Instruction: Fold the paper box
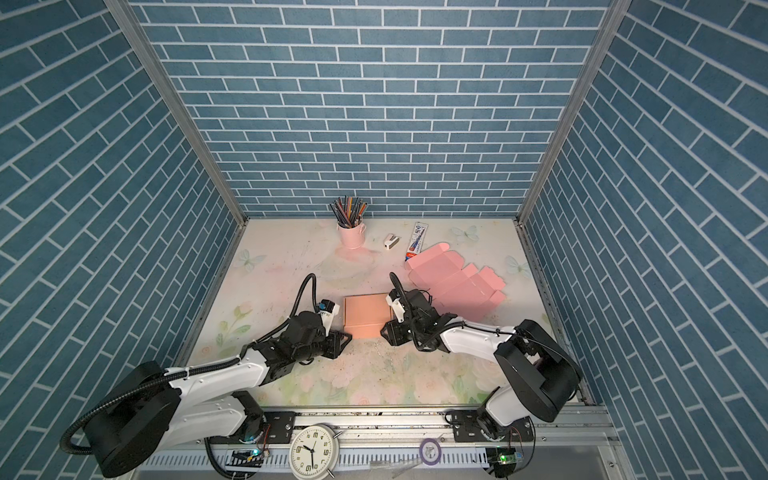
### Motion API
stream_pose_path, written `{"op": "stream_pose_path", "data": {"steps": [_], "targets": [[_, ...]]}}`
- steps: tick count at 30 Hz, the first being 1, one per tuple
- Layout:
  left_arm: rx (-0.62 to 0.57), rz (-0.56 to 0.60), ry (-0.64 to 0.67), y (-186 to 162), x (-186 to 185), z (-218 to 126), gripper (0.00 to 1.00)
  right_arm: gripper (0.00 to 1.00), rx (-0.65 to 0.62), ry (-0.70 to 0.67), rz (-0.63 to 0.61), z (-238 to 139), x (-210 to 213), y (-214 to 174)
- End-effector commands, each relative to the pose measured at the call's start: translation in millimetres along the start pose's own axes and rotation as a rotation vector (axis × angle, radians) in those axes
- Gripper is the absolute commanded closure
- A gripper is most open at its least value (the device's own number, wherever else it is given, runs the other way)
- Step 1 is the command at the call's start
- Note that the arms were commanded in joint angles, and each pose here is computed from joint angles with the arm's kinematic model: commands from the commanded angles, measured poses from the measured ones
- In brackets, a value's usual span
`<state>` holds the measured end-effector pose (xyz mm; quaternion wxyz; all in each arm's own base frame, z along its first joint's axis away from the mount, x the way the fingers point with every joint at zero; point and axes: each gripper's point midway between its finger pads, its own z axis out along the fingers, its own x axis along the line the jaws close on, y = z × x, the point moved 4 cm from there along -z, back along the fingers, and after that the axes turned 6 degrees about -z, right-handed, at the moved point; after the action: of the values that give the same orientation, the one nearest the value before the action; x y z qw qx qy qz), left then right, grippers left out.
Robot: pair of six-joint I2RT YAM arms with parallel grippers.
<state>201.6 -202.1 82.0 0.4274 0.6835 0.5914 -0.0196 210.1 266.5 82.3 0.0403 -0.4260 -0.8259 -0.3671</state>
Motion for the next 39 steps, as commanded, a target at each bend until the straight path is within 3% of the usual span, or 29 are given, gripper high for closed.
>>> {"op": "stream_pose_path", "data": {"steps": [1, 39], "targets": [[-0.04, 0.01, -0.043, 14, -13, -4, 0.65, 0.48, -0.028, 0.024, -0.023, -5, 7, 11], [-0.077, 0.023, 0.023, 17, 10, 14, 0.69, 0.48, -0.016, -0.034, -0.044, 10, -9, 18]]}}
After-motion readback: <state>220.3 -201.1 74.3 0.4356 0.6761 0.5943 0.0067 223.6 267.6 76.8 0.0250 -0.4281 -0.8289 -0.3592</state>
